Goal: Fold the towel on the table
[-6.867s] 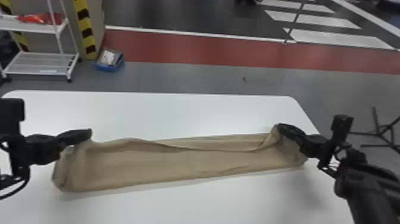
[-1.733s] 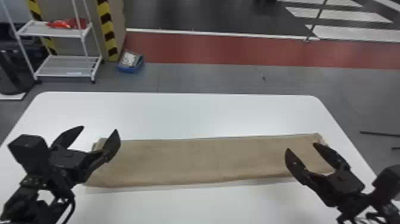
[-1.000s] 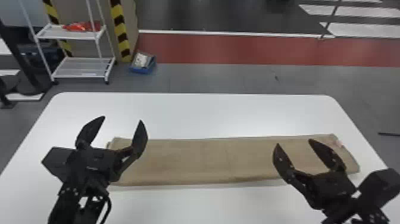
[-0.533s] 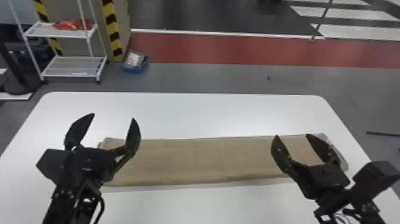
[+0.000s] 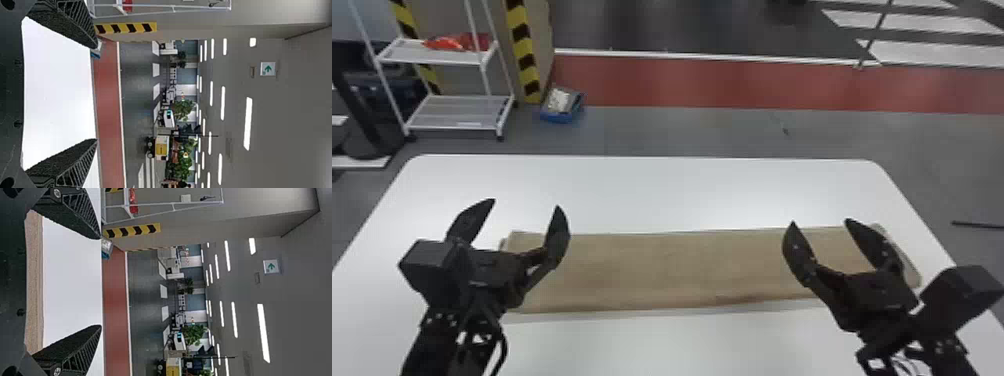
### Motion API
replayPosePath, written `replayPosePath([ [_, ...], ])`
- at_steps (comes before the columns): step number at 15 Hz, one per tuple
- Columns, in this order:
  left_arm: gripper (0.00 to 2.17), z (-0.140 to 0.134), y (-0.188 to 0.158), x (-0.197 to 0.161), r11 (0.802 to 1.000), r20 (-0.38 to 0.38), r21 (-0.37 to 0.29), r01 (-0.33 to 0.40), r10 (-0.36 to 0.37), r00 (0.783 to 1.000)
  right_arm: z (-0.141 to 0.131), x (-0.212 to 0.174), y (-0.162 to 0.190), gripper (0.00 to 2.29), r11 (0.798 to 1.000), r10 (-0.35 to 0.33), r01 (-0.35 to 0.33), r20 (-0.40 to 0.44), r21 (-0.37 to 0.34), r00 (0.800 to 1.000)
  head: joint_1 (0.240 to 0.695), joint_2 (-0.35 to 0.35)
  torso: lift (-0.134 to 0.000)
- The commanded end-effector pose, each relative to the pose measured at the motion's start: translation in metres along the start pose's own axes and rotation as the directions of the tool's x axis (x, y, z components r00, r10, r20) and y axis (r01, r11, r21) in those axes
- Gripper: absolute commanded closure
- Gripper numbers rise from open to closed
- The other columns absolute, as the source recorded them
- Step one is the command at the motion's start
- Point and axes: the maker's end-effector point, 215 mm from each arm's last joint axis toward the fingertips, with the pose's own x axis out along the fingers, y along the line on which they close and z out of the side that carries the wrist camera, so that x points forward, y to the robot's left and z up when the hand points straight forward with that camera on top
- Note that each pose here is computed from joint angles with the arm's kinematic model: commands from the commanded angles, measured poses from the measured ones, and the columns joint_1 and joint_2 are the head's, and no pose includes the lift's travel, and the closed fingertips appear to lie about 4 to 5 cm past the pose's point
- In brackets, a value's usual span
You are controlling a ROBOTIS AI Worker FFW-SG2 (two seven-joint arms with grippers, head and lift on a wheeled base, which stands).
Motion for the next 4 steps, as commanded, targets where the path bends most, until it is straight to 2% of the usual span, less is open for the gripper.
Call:
replayPosePath([
  [1, 0.03, -0.0034, 0.009, -0.0032, 1.0, -0.013, 0.005, -0.017, 0.017, 1.0, -0.002, -0.0036, 0.0095, 0.08, 1.0, 0.007, -0.007, -0.015, 0.002, 1.0, 0.695, -0.068, -0.108],
  [4, 0.03, -0.0024, 0.0184, -0.0101, 1.0, -0.009, -0.007, -0.029, 0.029, 1.0, -0.0068, -0.007, 0.0117, 0.08, 1.0, 0.01, -0.01, -0.031, 0.006, 0.999, 0.695, -0.045, -0.108],
])
